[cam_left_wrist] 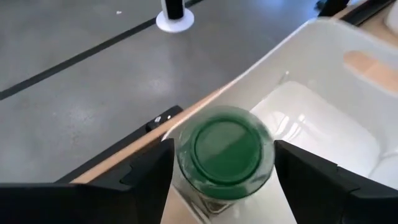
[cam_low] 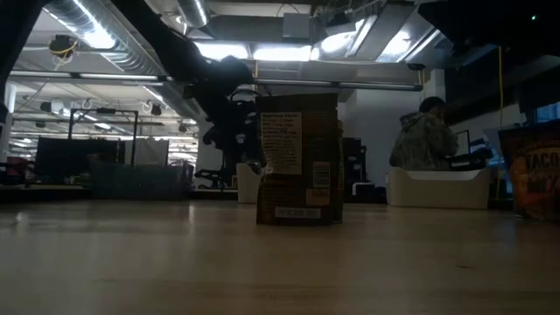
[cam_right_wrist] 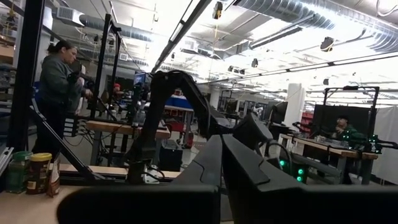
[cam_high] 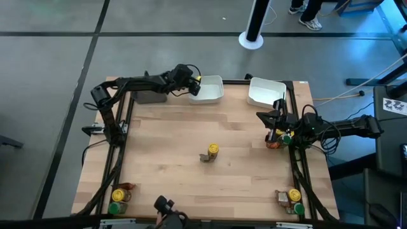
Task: Sort spices by type
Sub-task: Put the center green seaasonig bottle into the left white bin, then put the bottom left brown seasoning bag into the black bin
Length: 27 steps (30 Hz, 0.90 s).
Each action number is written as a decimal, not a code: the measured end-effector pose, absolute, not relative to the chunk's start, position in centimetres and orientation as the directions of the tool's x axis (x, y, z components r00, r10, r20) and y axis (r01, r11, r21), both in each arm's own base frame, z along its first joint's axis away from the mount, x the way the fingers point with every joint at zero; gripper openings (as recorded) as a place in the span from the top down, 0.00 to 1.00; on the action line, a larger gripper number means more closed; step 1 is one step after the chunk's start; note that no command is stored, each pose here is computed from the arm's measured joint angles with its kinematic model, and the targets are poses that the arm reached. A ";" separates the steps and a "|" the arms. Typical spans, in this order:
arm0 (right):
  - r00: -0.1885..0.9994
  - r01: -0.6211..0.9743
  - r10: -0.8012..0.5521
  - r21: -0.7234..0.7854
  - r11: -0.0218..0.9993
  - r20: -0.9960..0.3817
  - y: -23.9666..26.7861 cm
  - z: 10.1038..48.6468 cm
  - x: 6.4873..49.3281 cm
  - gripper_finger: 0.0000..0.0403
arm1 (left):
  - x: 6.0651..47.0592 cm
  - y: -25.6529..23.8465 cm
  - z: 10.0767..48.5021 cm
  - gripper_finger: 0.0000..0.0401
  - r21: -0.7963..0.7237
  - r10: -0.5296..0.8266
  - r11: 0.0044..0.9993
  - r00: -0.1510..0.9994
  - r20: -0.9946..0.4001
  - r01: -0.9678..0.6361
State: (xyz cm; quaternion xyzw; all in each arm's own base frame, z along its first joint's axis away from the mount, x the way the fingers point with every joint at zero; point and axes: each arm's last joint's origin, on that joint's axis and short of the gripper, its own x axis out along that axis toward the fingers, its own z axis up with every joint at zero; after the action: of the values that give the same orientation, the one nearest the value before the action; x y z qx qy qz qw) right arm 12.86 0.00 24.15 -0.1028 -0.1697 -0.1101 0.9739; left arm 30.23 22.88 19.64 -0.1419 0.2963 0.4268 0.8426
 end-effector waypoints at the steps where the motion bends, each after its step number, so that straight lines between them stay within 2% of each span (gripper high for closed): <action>1: 0.918 0.249 -0.179 -0.163 0.955 0.353 0.0 24.1 12.9 0.96 | 30.2 22.8 20.0 0.36 0.014 0.638 0.598 0.465 -0.614 -0.801; 9: 0.918 0.249 -0.179 -0.164 0.955 0.353 0.0 24.1 12.9 0.96 | 29.1 21.4 22.7 0.36 0.039 0.632 0.624 0.474 -0.613 -0.781; 14: 0.918 0.249 -0.179 -0.164 0.955 0.353 0.0 24.1 12.9 0.96 | 28.8 19.7 25.2 0.36 0.064 0.633 0.669 0.522 -0.571 -0.741; 27: 0.918 0.249 -0.179 -0.164 0.955 0.353 0.0 24.1 12.9 0.96 | 27.1 11.5 30.5 0.36 0.169 0.513 0.838 0.643 -0.568 -0.520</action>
State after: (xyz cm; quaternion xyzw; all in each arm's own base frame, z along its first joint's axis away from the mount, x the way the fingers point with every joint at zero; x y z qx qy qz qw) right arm 12.85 0.01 24.15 -0.1032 -0.1698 -0.1099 0.9739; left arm 27.10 11.48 30.54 -0.0051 0.3120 0.2850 0.9063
